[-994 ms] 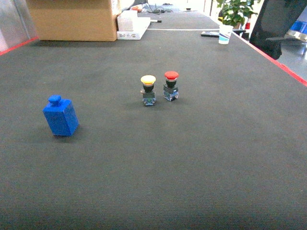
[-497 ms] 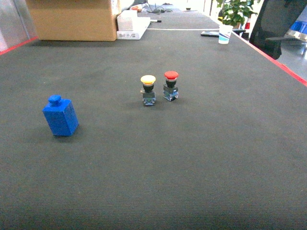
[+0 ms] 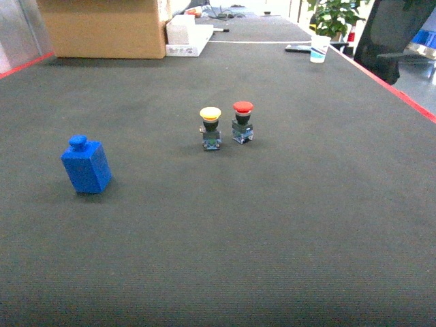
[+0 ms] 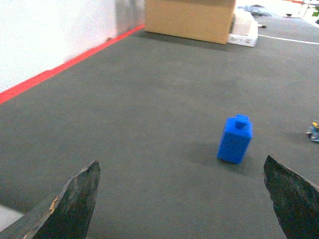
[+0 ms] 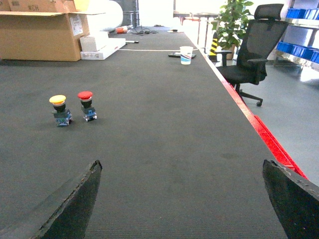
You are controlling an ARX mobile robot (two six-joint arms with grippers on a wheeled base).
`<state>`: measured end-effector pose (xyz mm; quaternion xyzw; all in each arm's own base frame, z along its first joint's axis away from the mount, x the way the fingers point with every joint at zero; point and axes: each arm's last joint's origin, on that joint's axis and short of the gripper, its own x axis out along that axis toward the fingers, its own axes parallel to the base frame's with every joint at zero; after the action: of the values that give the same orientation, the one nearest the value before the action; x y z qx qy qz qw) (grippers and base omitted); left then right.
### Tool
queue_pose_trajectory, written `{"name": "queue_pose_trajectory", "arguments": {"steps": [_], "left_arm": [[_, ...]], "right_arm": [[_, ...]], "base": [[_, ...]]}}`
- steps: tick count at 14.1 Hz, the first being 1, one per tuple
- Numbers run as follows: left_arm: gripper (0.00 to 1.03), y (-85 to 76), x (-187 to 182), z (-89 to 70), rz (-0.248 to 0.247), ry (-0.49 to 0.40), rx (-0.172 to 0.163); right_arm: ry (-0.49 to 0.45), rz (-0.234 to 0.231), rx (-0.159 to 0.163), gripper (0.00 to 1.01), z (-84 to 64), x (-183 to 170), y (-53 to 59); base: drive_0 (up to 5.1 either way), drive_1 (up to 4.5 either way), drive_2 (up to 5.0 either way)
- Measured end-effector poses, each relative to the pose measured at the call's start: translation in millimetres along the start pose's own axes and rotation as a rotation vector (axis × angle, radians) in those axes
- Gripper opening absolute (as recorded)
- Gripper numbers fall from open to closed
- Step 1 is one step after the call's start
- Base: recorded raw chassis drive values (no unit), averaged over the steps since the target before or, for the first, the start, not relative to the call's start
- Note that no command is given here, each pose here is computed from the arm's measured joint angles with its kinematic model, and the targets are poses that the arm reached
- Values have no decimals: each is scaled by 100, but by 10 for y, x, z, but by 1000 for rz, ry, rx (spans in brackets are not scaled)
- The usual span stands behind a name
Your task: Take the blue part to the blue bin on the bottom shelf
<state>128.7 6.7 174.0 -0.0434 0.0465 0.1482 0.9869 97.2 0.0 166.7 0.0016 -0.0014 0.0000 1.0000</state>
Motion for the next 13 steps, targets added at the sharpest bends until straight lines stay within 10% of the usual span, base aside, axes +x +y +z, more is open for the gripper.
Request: {"name": "queue_pose_trajectory", "arguments": {"steps": [2, 4, 13], "left_arm": [[98, -233, 585, 298, -192, 38, -22], [98, -421, 1120, 269, -275, 172, -9], [98, -739, 2016, -81, -293, 366, 84]], "right_arm": [[0, 0, 0, 98, 0, 0, 0], [0, 0, 0, 98, 0, 0, 0], [0, 0, 0, 98, 0, 0, 0]], "base": [[0, 0, 0], [0, 0, 0], [0, 0, 0]]}}
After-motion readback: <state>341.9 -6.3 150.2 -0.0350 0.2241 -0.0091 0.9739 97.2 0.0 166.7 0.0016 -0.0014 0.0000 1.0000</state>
